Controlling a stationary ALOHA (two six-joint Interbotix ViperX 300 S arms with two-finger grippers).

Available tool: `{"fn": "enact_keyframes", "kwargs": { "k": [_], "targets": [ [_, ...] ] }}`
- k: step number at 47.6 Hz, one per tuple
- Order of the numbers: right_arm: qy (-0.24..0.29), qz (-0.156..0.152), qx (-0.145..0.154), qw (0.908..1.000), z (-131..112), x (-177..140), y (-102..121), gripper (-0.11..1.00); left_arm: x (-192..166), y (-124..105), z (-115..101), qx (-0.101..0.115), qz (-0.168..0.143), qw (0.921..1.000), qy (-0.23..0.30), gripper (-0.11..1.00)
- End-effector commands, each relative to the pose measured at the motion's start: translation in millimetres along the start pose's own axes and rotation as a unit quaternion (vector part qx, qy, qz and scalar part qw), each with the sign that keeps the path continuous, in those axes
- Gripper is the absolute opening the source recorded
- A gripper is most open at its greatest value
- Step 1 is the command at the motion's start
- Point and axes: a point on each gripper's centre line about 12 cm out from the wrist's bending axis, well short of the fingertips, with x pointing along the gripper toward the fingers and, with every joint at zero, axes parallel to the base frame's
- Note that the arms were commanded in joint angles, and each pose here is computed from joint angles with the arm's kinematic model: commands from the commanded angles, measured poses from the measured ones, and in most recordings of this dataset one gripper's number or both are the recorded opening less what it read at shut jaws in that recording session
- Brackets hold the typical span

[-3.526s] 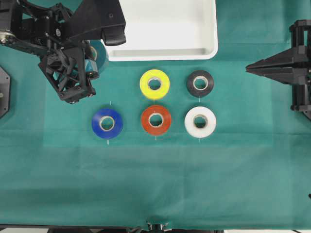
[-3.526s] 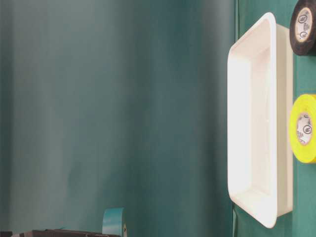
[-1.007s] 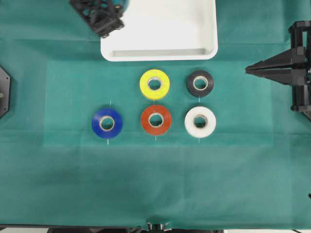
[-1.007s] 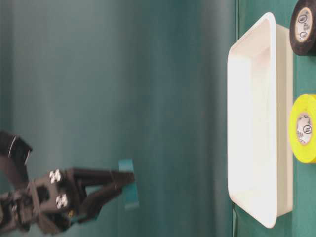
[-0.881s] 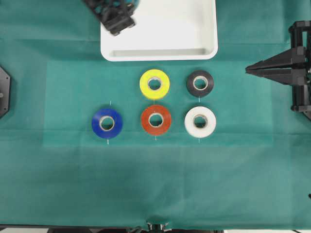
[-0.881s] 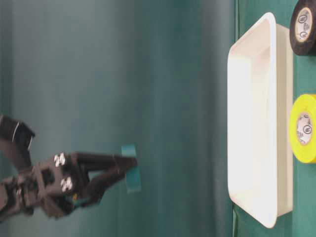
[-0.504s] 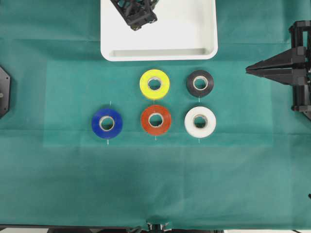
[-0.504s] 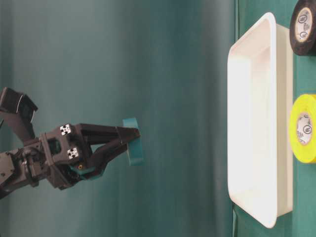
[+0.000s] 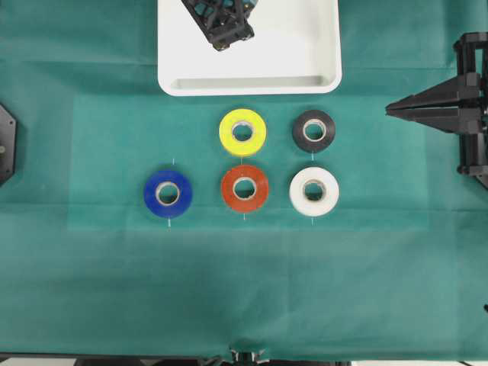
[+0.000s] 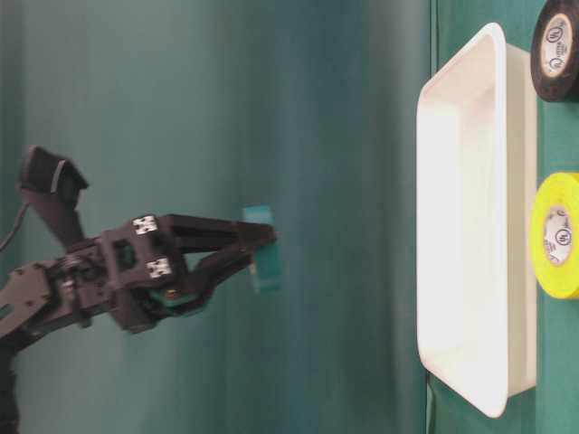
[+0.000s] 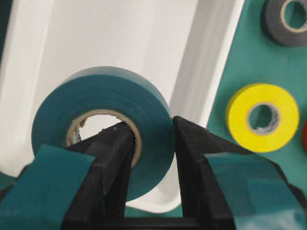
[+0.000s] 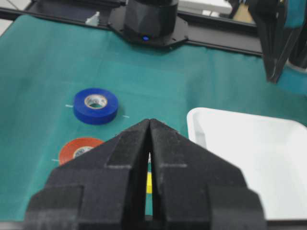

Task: Place the tape from the fixed location into the white case.
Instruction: 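Move the held teal roll over the white tray with the left gripper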

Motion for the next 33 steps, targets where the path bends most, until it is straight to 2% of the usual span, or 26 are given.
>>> {"fn": "enact_keyframes", "kwargs": {
  "k": [1, 10, 19, 33],
  "targets": [
    [-0.015, -0.001, -0.001, 0.9999, 11.8, 1.5, -0.3, 0.00, 4.9, 0.6, 1.7, 0.002, 0.000, 1.0000, -0.008, 0.22],
    [-0.014, 0.000, 0.000, 0.9999, 11.7, 1.5, 0.0, 0.00, 52.9, 3.2, -7.7, -0.002, 0.001, 0.9999, 0.011, 0.22],
    [-0.013, 0.000, -0.001, 0.9999, 10.9, 1.8, 0.0, 0.00, 78.6, 6.7, -14.0, -0.006, 0.002, 1.0000, -0.006, 0.22],
    [-0.013, -0.001, -0.001, 0.9999, 10.9, 1.8, -0.4, 0.00, 117.3, 19.8, -24.3, -0.017, 0.008, 0.9998, -0.004, 0.22]
  ]
}}
